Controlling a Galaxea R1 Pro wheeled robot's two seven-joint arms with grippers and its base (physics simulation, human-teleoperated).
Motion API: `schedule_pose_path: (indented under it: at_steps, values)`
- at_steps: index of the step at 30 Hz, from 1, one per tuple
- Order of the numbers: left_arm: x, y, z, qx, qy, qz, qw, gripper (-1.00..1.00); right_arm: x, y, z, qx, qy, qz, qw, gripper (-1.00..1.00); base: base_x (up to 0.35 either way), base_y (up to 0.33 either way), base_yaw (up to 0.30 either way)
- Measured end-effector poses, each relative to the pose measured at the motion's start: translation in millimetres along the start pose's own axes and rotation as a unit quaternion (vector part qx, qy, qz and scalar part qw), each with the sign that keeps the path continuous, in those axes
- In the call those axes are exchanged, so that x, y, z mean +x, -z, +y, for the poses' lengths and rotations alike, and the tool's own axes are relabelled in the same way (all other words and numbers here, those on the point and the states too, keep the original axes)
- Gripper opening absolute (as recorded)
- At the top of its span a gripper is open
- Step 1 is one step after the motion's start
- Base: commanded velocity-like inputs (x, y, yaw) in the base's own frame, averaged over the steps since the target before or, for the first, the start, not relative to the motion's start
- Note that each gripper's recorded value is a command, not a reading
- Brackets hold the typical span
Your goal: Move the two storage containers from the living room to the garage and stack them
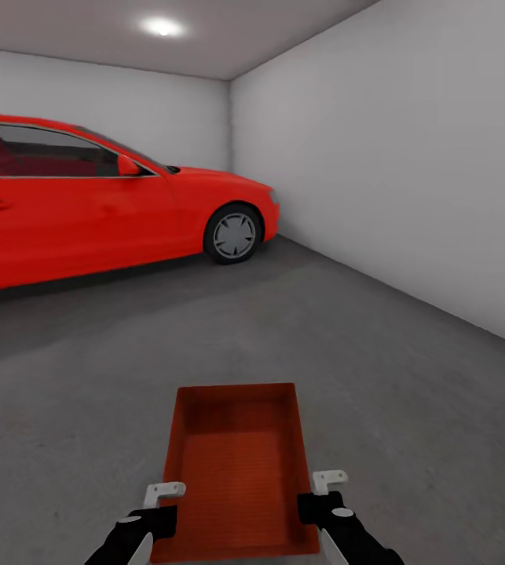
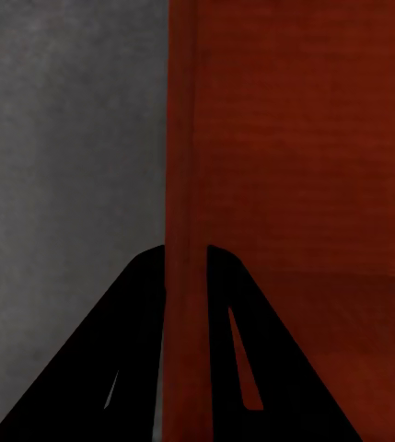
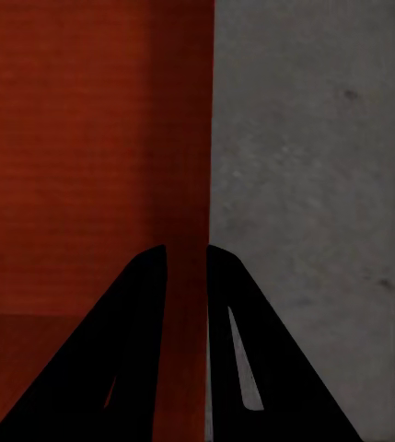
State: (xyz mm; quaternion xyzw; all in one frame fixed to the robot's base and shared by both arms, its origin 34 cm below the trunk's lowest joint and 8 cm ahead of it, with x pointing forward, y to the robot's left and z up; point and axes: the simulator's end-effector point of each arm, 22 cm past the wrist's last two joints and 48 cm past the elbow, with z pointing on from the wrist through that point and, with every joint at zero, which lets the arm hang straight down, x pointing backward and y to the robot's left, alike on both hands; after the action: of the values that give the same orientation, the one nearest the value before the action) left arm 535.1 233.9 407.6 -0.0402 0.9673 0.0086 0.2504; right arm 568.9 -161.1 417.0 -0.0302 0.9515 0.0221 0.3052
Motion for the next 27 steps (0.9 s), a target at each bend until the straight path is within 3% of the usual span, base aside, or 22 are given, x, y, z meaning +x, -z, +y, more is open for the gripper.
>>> schedule_pose_path:
  at_steps: [7,27]
  values:
    - [0.1,-0.2,0.0,0.000,0.000,0.000,1.0000,-1.00,0.1,-0.2,0.0,0.000,0.000,0.000,1.0000,-1.00,0.120,0.001,-0.279]
    - [-1.6,0.7,-0.1,0.000,0.000,-0.002,1.0000,-1.00,-1.9,0.7,0.0,0.000,0.000,-0.002,1.0000,-1.00,0.006,0.000,-0.279]
